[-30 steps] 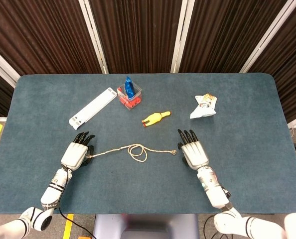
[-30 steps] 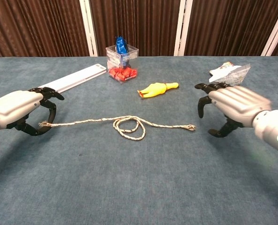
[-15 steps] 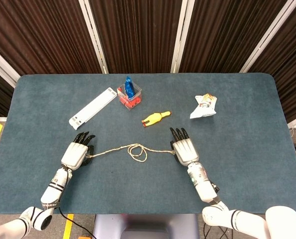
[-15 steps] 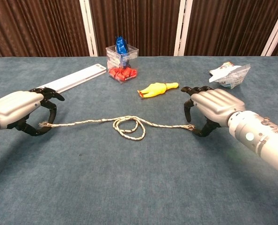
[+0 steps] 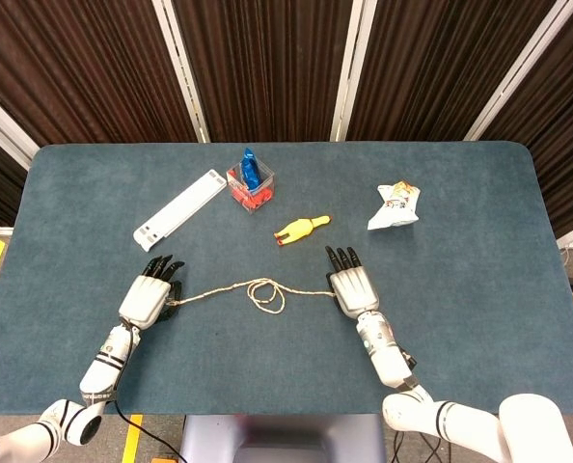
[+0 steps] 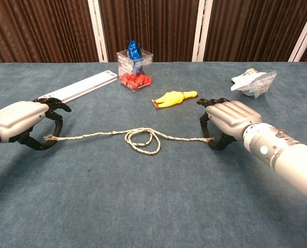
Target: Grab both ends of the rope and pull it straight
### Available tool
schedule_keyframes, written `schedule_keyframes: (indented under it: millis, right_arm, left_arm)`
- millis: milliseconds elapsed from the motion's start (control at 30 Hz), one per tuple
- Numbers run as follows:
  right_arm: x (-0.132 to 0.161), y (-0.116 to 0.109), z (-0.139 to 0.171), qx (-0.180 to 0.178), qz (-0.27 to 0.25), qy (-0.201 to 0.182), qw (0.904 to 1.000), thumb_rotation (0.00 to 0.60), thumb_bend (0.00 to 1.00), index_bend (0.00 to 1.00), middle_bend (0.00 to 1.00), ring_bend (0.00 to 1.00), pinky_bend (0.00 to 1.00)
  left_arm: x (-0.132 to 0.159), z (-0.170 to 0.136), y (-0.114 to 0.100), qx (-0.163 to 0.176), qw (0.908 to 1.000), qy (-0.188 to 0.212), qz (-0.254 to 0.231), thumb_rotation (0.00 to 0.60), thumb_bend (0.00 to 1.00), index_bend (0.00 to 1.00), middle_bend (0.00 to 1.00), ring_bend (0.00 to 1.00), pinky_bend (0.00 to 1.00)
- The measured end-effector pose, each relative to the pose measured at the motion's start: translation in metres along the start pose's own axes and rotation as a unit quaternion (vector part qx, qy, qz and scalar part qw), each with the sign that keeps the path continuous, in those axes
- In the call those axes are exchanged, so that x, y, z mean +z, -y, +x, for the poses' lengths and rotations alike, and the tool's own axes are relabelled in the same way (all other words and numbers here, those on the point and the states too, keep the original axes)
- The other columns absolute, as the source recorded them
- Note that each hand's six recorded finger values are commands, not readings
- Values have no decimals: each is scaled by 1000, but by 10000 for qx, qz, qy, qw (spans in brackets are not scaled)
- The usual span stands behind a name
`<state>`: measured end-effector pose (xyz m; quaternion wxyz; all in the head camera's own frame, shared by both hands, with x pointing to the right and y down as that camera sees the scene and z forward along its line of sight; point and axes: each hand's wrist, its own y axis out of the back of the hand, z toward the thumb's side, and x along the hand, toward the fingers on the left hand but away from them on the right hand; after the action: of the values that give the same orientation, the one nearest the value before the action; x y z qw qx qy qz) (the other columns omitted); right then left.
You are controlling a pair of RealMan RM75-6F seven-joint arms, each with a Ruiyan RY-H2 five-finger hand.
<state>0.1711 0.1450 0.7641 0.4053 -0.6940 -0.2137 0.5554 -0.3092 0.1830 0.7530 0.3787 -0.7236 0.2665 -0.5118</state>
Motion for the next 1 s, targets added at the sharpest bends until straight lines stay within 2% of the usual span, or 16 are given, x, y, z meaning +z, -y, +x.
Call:
schedule_keyframes:
  millis: [233,533,733,1000]
  right_arm:
    - [-1,1,-1,2,42,14,10000,600,479,739,108,0,0]
    - [-4,4,-4,51,78,65,9999,600,608,838,183,0,0]
    - [-7,2,-6,28,69,61,10000,600,693,859,193,0,0]
    - [-17,-9,-3,-114,-8,113,9999,600,703,865,200,0,0]
  left_arm:
    - [0,0,0,-41,10000,43,20,600,410,701,137,0,96]
    - [-3,0,-1,-76,10000,13,9,600,412,701,152,2,95]
    - [-7,-2,-1,-79,10000,-33,43,600,411,701,145,2,96]
    - [-11,-2,-7,0,9999,-53,96,600,411,701,145,2,96]
